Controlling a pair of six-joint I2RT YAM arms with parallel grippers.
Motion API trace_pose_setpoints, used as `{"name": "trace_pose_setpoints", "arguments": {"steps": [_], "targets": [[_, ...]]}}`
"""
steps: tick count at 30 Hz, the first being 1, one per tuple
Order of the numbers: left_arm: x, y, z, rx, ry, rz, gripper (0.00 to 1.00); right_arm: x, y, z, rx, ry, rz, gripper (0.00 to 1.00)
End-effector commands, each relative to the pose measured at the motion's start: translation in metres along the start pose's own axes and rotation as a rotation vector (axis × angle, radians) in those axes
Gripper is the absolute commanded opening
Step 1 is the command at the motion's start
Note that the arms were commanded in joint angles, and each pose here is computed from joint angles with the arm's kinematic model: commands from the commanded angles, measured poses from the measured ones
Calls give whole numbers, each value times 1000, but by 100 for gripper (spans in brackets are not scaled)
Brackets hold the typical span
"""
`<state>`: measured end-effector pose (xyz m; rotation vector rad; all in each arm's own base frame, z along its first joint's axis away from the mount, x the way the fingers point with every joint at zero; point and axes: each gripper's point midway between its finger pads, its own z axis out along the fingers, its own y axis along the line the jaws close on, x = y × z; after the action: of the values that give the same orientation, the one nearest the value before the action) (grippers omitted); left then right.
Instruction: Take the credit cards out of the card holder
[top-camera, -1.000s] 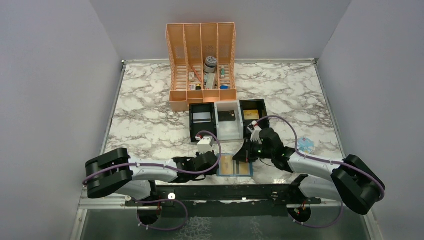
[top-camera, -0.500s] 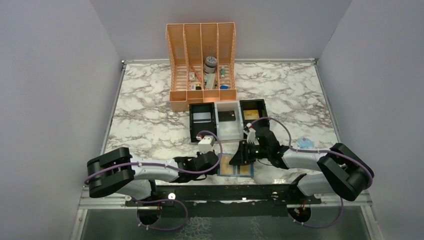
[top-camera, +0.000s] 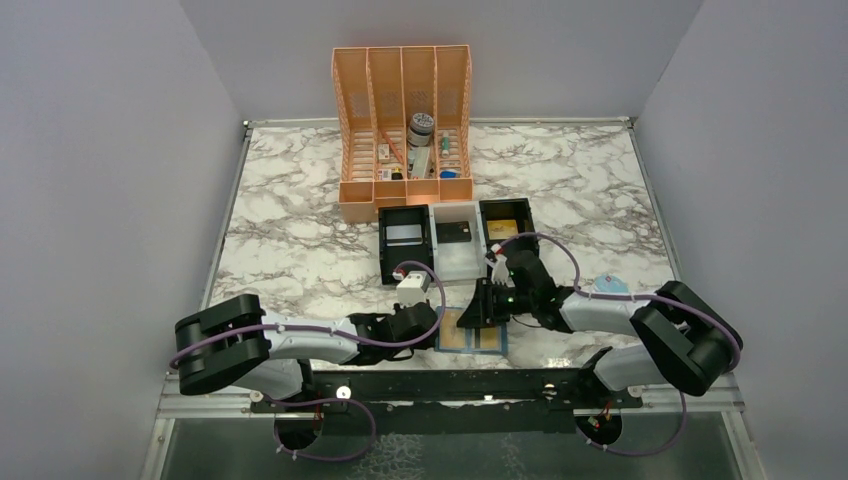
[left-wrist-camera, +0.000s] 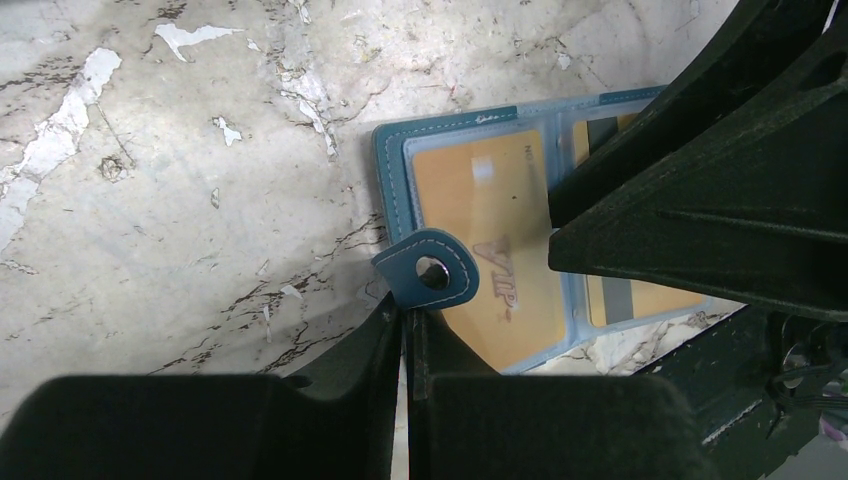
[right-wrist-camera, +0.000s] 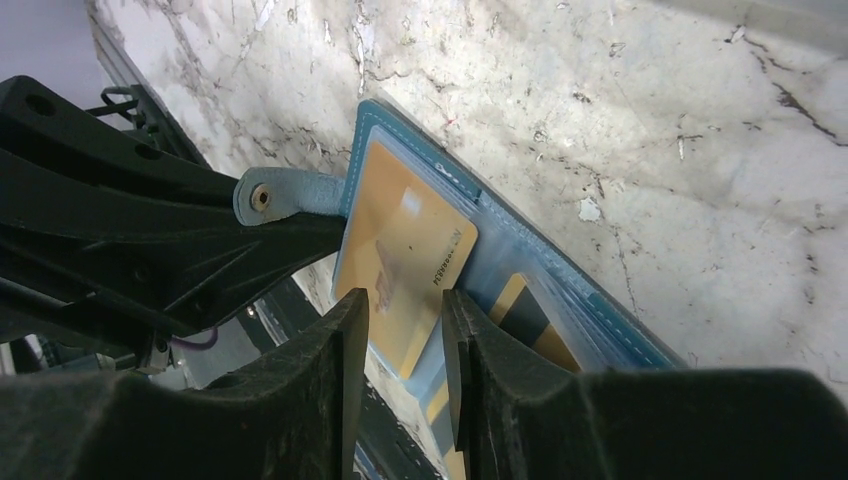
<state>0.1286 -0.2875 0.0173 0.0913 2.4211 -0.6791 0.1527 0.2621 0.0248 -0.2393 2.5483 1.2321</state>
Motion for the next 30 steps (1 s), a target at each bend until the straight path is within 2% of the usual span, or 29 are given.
{"name": "trace_pose_setpoints", "arguments": {"steps": [1, 10, 14, 18, 24, 30], "targets": [[21, 27, -3, -76, 75, 42, 5, -4, -43, -6, 233, -54, 22, 35], [0, -3, -20, 58, 6, 40, 32, 2, -40, -1, 183, -18, -28, 34], [5, -10, -18, 106, 20, 67, 40, 4, -40, 1, 179, -3, -18, 33], [17, -8, -10, 87, 73, 109, 40, 0, -34, -1, 167, -19, -16, 32], [30, 30, -3, -98, 111, 141, 30, 0, -32, -8, 189, -17, 6, 33], [38, 40, -4, -126, 123, 118, 24, 0, -26, -21, 201, -32, 13, 34]]}}
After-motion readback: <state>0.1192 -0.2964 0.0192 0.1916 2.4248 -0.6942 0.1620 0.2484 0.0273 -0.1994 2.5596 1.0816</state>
